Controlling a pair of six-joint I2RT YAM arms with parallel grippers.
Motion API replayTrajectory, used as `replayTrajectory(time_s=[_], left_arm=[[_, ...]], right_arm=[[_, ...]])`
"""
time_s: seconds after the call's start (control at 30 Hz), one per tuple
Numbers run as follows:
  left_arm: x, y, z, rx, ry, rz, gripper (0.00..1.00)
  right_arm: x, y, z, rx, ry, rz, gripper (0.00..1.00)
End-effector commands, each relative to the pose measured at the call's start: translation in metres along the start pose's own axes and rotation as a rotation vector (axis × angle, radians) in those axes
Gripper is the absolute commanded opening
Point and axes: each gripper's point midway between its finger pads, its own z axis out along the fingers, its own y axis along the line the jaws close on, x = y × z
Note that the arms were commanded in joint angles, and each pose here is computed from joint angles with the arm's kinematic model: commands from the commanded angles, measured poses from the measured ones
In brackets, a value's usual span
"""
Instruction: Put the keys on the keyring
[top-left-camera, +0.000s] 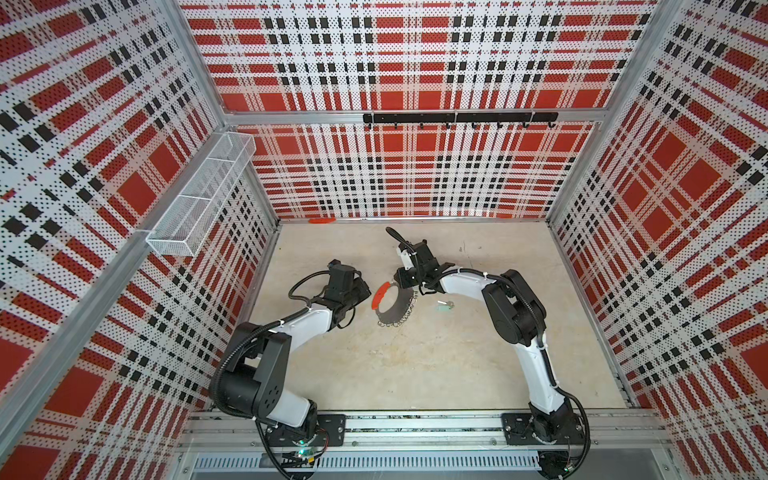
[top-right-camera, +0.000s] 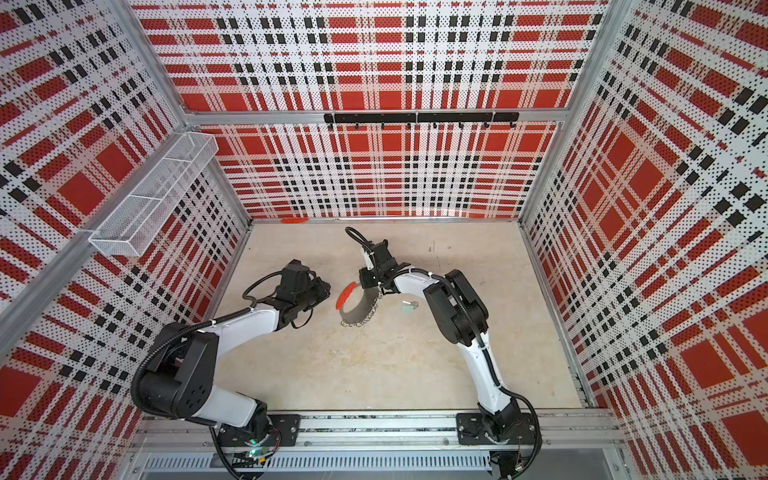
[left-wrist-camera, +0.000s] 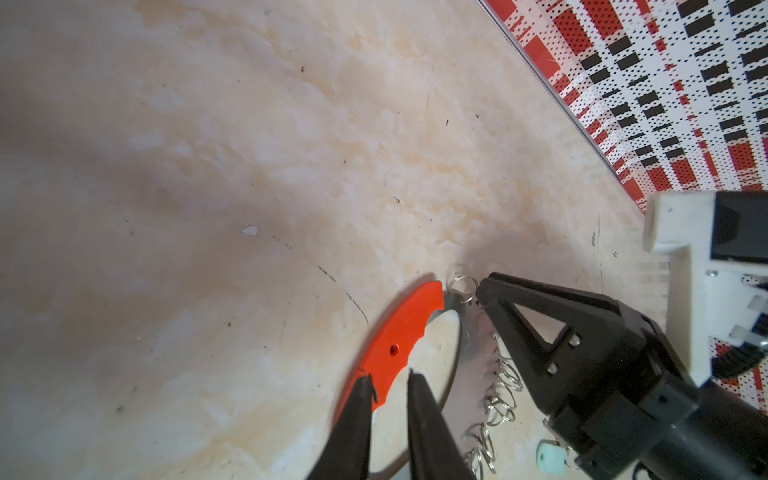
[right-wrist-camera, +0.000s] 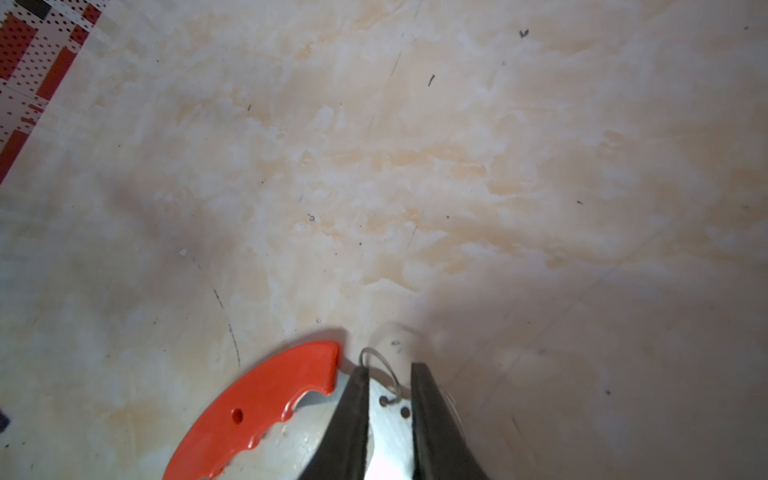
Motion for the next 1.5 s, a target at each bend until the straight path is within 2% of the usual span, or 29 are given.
replayTrajectory(time_s=[0.0,0.67,1.0,1.47], left_arm=[[-0.009,-0.013,0.003,0.042,-0.014,0.006,0.20],[-0.007,-0.019,0.003,0.063,-0.006,0.015,0.20],[-0.007,-0.024,0.003,0.077,-0.004,0.019,0.20],[-0.007,-0.026,0.003,0.084,-0.006,0.021,0.20]], right_arm=[[-0.020,-0.005,-0.017,0.029,-0.054,-0.014,0.22],[-0.037,-0.037,-0.041,0.067,-0.085,-0.001,0.31],[-0.015,-0.040,-0.036,0.055,-0.032,-0.003,0.24],[-0.005,-0.039,-0.027,0.034,-0.003,0.010,0.22]])
